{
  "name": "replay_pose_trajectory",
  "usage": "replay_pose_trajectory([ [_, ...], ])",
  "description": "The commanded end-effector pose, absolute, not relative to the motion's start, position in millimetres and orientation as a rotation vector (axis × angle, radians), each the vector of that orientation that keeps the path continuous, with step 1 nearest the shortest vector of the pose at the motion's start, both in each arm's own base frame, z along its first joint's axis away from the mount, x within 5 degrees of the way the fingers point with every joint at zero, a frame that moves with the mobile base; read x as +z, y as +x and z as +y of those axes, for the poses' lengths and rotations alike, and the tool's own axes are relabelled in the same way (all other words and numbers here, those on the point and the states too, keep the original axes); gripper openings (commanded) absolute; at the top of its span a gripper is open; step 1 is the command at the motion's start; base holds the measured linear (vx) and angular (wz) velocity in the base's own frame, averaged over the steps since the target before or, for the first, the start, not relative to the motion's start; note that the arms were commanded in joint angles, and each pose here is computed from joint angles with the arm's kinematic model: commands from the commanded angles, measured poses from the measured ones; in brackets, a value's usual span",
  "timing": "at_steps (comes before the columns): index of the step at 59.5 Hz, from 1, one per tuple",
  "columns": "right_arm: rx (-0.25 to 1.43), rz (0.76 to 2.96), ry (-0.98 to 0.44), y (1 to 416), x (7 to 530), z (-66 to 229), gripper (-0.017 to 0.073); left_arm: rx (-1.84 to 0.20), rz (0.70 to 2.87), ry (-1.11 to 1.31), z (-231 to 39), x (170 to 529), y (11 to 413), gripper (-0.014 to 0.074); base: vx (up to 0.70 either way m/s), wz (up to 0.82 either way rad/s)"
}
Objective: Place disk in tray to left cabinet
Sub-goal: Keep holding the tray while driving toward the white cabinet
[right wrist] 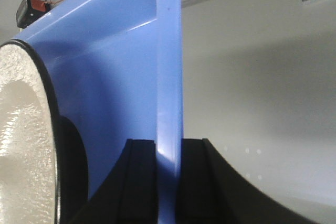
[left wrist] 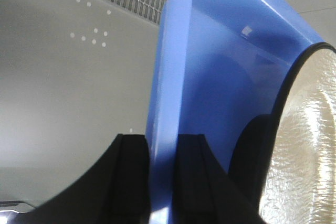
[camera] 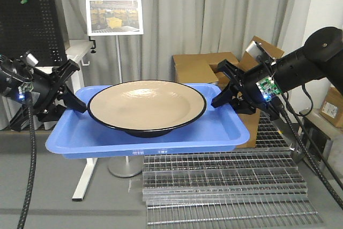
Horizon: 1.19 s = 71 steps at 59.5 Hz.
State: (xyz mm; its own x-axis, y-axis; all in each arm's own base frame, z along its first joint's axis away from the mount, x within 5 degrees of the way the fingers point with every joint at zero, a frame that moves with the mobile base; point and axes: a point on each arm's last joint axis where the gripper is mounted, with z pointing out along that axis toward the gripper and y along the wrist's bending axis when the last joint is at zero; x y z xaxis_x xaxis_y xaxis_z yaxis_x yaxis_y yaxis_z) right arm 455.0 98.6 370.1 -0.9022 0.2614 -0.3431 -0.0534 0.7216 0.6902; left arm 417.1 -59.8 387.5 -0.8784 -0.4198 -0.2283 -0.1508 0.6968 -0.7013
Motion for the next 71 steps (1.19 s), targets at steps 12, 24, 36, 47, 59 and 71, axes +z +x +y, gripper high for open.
replay_pose_trajectory([
  [12,1.317,2.36,0.041,422.5,424.9,123.8,-0.0003,-1.318,2.394,-0.369,-86.9,436.3,391.1,-0.0001,0.44,-0.05],
  [24,1.317,2.36,0.041,422.5,424.9,123.8,-0.0003,-1.318,2.393,-0.37,-86.9,436.3,391.2,-0.0001,0.39,-0.04],
  [36,1.317,2.361,0.042,422.8,424.3,123.9,-0.0003,-1.318,2.394,-0.369,-86.9,436.3,391.1,-0.0001,0.35,-0.14],
  [47,1.317,2.361,0.042,422.8,424.3,123.9,-0.0003,-1.318,2.395,-0.369,-86.9,436.3,391.0,-0.0001,0.3,-0.31],
  [59,1.317,2.361,0.042,422.8,424.3,123.9,-0.0003,-1.318,2.394,-0.369,-86.9,436.3,391.1,-0.0001,0.24,-0.46],
  [71,1.317,2.361,0.042,422.8,424.3,123.9,-0.0003,-1.318,2.394,-0.369,-86.9,436.3,391.1,-0.0001,0.19,-0.62],
])
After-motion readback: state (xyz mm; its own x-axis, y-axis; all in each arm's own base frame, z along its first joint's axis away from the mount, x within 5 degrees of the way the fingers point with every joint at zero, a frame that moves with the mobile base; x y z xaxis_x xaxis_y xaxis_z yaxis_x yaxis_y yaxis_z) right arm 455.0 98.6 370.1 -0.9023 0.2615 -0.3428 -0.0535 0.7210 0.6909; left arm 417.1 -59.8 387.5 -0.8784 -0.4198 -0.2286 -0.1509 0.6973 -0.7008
